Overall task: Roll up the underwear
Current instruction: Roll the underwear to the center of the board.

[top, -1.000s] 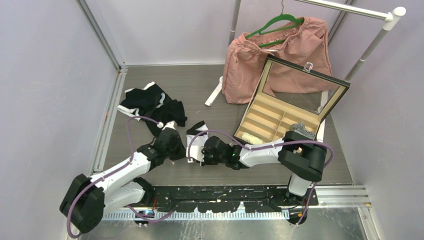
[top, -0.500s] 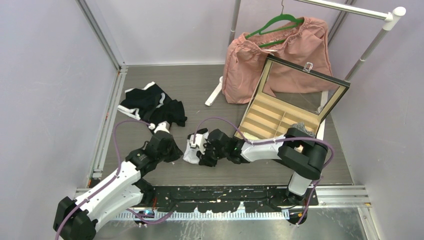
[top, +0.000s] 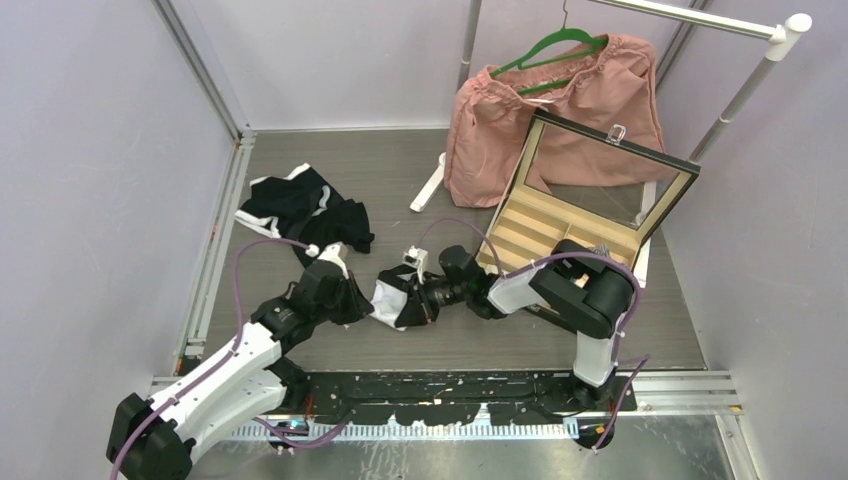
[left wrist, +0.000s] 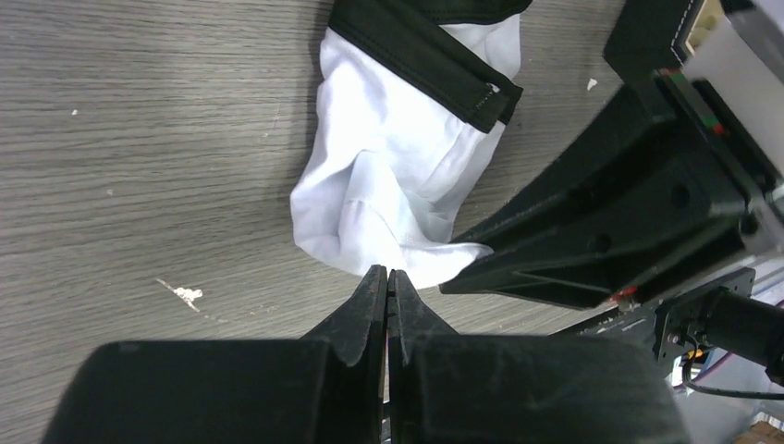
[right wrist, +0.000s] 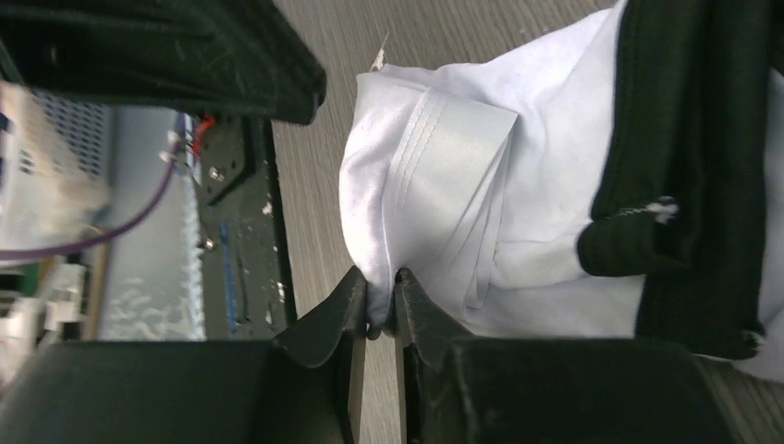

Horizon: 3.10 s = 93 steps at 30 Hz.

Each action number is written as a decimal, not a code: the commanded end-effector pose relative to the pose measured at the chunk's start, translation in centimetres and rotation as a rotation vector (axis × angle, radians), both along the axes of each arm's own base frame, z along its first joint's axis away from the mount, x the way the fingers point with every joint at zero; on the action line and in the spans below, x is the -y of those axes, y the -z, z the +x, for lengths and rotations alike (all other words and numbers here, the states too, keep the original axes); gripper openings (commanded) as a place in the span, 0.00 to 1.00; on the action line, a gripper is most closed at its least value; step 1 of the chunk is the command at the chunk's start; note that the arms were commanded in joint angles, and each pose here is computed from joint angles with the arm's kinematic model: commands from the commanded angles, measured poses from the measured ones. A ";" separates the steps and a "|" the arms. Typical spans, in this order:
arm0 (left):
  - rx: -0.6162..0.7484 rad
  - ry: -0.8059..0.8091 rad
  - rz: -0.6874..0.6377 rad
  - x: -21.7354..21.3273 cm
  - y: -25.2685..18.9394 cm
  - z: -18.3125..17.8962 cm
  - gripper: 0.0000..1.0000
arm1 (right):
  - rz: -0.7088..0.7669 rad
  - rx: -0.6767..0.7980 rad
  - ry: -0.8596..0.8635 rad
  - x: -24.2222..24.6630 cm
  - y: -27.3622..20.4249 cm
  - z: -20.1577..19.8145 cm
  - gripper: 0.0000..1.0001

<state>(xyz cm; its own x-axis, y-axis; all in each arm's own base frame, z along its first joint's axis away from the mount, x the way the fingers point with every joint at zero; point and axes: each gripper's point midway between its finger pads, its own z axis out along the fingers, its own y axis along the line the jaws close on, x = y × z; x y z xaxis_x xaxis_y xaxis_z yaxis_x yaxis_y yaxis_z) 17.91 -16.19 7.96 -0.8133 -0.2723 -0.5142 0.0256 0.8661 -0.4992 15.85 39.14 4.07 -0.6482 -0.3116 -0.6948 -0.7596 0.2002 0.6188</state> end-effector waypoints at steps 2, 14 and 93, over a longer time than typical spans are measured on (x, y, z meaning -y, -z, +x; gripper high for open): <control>0.078 0.054 -0.065 1.6 -2.8 1.1 0.01 | 0.055 -0.254 0.029 -0.7 -2.4 1.4 0.02; 0.097 0.056 -0.048 2.2 -3.4 2.5 0.01 | 0.087 -0.462 0.186 0.1 -2.9 5.3 0.01; -0.144 -0.074 0.166 -0.1 5.5 3.8 0.01 | -0.533 0.022 0.333 5.7 -1.0 9.1 0.39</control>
<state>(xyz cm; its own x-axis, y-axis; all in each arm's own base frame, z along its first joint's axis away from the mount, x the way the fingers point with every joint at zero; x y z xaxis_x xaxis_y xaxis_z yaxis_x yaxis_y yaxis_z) 22.62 -17.13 3.01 -0.8381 -0.2787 -0.4689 -0.0803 0.9133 -0.3993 24.76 34.02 3.15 -0.8092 -0.3606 -0.4638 -0.5594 0.7143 0.4206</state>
